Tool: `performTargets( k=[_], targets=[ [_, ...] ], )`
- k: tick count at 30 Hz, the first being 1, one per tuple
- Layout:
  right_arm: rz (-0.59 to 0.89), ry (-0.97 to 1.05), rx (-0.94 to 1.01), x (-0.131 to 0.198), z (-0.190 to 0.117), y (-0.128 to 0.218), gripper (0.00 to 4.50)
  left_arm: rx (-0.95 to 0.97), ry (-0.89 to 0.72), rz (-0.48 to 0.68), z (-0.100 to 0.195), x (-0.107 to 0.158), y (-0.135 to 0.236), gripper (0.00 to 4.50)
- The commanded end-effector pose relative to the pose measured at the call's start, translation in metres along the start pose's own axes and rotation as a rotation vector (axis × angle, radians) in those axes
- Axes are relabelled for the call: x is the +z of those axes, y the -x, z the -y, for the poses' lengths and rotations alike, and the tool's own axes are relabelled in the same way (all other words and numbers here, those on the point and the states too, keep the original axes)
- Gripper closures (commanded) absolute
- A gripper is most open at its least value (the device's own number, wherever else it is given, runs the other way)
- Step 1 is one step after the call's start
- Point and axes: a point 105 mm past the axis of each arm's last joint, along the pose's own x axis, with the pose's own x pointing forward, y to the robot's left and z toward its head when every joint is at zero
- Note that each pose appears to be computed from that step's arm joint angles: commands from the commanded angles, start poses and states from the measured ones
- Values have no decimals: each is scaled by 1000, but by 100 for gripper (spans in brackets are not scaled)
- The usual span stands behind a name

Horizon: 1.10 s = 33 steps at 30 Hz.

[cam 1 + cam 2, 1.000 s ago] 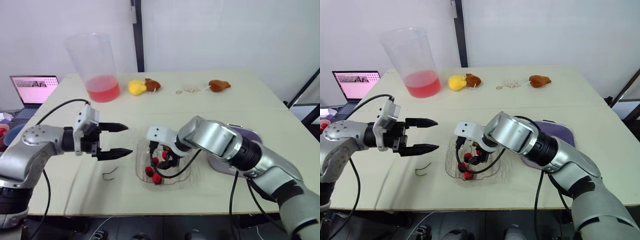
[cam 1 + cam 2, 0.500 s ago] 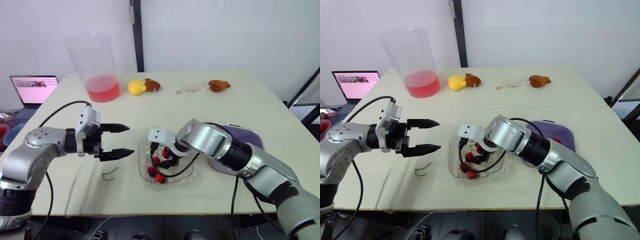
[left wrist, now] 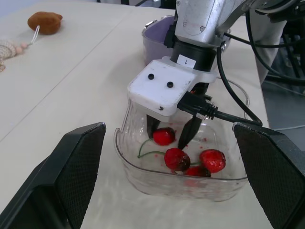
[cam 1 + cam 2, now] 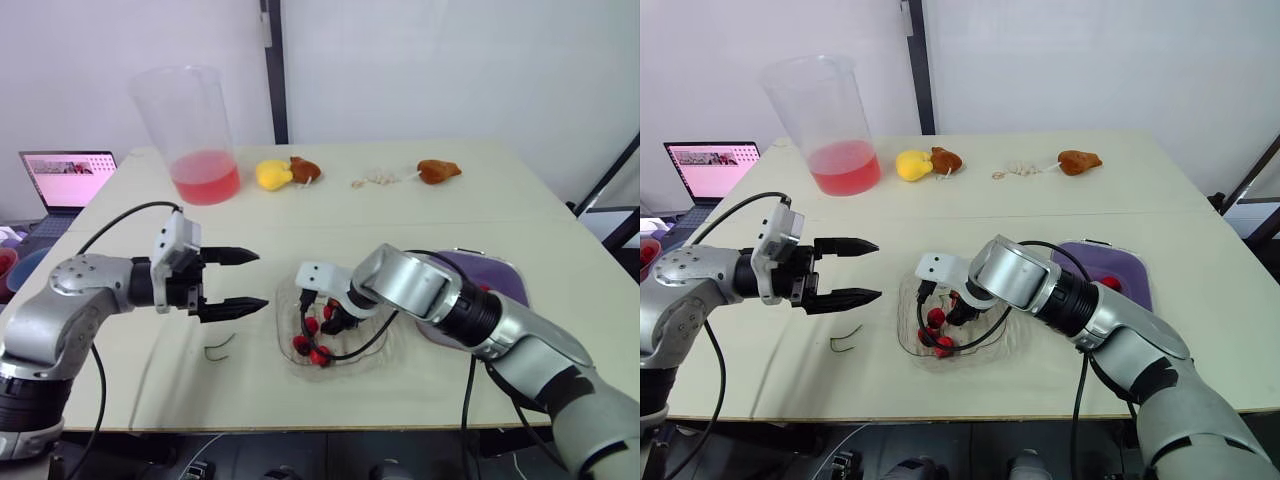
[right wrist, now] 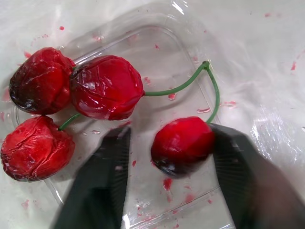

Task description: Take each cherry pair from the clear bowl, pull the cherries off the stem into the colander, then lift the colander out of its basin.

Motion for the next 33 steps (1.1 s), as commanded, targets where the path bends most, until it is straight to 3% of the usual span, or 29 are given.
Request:
performTargets(
  k=[1, 7, 10, 13, 17, 25, 33],
  targets=[
    [66, 13, 8, 12, -2, 12, 371, 15, -54, 5, -6, 8, 2, 0],
    [149, 53, 73, 16, -12, 44, 371, 27, -39, 46, -12, 16, 4, 0],
    [296, 108, 42, 25, -7, 71, 371, 33, -19, 86, -14, 21, 5, 0],
    [550, 224, -104, 46, 8, 102, 371, 67, 21, 183, -22, 35, 5, 0],
    [757, 285, -342, 52, 26, 138, 371, 96, 65, 338, -33, 65, 7, 0],
    [1004, 269, -611, 58, 48, 163, 371, 101, 126, 499, -59, 107, -2, 0],
    [941, 668, -1009, 66, 33, 162, 371, 24, 169, 493, -64, 108, -23, 0]
  ],
)
